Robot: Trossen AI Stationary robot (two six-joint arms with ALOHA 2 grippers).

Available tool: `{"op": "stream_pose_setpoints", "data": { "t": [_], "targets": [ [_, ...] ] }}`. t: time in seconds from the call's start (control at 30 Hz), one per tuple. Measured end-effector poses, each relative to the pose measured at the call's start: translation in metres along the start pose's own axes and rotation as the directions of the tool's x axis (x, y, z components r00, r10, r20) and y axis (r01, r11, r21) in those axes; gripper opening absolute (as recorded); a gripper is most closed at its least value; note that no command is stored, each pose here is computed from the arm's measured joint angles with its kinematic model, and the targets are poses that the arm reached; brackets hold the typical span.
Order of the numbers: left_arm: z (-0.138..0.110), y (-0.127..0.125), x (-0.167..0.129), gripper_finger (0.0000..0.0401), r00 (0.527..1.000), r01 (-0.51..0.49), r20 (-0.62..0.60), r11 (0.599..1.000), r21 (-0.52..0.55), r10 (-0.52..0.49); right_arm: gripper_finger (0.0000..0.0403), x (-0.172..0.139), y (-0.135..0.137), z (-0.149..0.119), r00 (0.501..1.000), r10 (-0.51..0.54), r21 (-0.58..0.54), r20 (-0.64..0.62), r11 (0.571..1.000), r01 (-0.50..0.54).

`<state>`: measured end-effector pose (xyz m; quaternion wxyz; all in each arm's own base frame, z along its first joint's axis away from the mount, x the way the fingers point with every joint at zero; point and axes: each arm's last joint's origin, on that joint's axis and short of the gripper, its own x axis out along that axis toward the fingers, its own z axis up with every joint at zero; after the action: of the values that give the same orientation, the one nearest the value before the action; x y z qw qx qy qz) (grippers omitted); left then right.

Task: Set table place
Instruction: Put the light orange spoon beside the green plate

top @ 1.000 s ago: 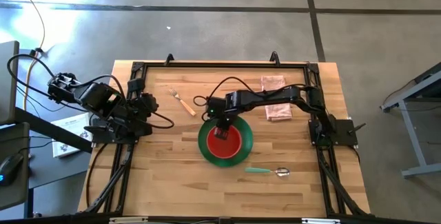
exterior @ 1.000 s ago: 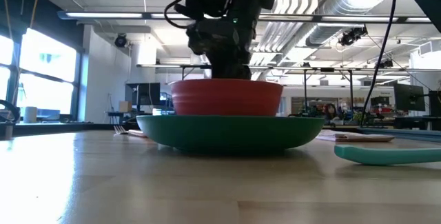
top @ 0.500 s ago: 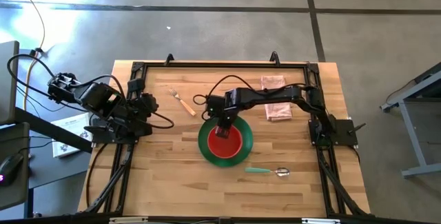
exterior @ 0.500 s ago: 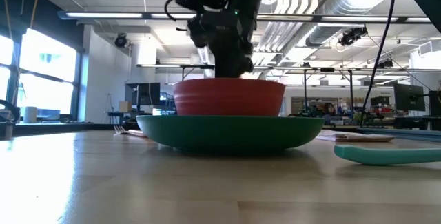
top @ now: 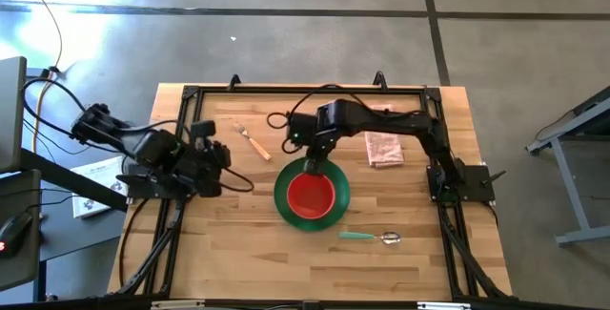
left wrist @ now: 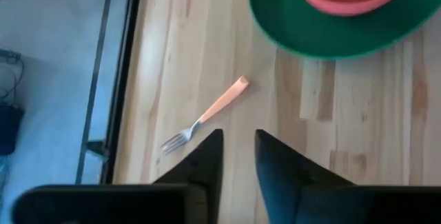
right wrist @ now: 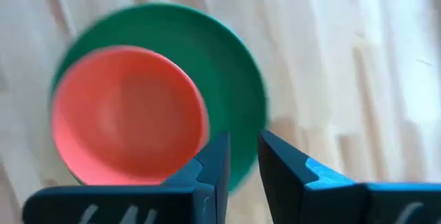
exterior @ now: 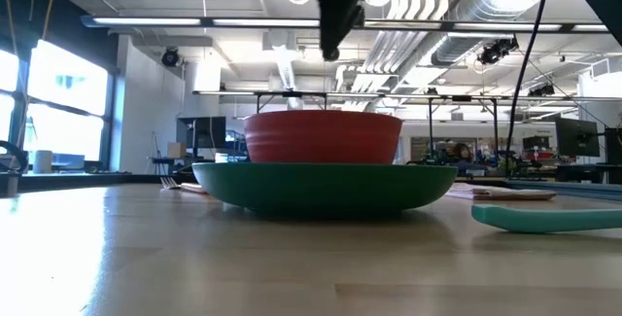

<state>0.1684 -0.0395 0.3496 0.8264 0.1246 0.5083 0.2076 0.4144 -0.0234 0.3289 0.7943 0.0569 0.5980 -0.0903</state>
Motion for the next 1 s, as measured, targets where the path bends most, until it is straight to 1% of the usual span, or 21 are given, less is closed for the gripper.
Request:
{"op": "stream_pose_setpoints", "data": {
  "t": [0.07,0.13,0.23,0.33,0.4,0.43,0.5,0.57,0.63,0.8,0.93,1.0],
  "targets": [
    [0.002,-0.003,0.009,0.0095,1.000,0.002,0.011,1.000,-0.006,-0.002,0.0067,-0.015,-0.003,-0.004,0.999,-0.045,0.005,-0.021,0.999,0.045],
    [0.004,-0.002,0.019,0.0117,1.000,0.001,0.006,1.000,0.017,-0.001,0.0067,-0.029,-0.005,-0.007,0.997,-0.075,0.025,-0.028,0.997,0.076],
    [0.009,0.000,0.039,0.0140,1.000,0.029,-0.013,0.995,0.093,-0.028,0.0067,-0.045,-0.006,-0.011,0.998,-0.057,0.039,0.036,0.998,0.055],
    [0.015,0.010,0.064,0.0146,0.994,0.107,-0.043,0.980,0.168,-0.101,0.0067,-0.066,-0.004,-0.022,0.997,-0.035,0.073,0.069,0.997,0.030],
    [0.019,0.017,0.082,0.0144,0.985,0.172,-0.061,0.961,0.217,-0.162,0.0067,-0.076,-0.003,-0.031,0.995,-0.073,0.098,0.069,0.993,0.066],
    [0.021,0.021,0.091,0.0141,0.979,0.201,-0.070,0.948,0.246,-0.189,0.0067,-0.081,-0.001,-0.032,0.992,-0.087,0.108,0.090,0.991,0.077],
    [0.023,0.030,0.108,0.0135,0.966,0.257,-0.103,0.905,0.340,-0.236,0.0067,-0.093,0.002,-0.039,0.989,-0.086,0.120,0.122,0.990,0.071],
    [0.024,0.035,0.123,0.0129,0.951,0.308,-0.137,0.837,0.452,-0.276,0.0067,-0.108,0.006,-0.047,0.984,-0.076,0.135,0.159,0.989,0.055],
    [0.023,0.039,0.138,0.0124,0.934,0.357,-0.187,0.768,0.531,-0.305,0.0067,-0.119,0.011,-0.053,0.980,-0.068,0.144,0.189,0.989,0.041],
    [0.022,0.044,0.179,0.0122,0.882,0.470,-0.309,0.644,0.603,-0.355,0.0067,-0.138,0.021,-0.068,0.966,-0.078,0.160,0.245,0.986,0.039],
    [0.020,0.041,0.215,0.0122,0.841,0.541,-0.399,0.559,0.628,-0.366,0.0067,-0.149,0.027,-0.076,0.955,-0.095,0.180,0.282,0.983,0.045],
    [0.017,0.039,0.231,0.0122,0.823,0.568,-0.442,0.522,0.637,-0.356,0.0067,-0.154,0.029,-0.080,0.952,-0.088,0.188,0.295,0.982,0.032]
  ]
}}
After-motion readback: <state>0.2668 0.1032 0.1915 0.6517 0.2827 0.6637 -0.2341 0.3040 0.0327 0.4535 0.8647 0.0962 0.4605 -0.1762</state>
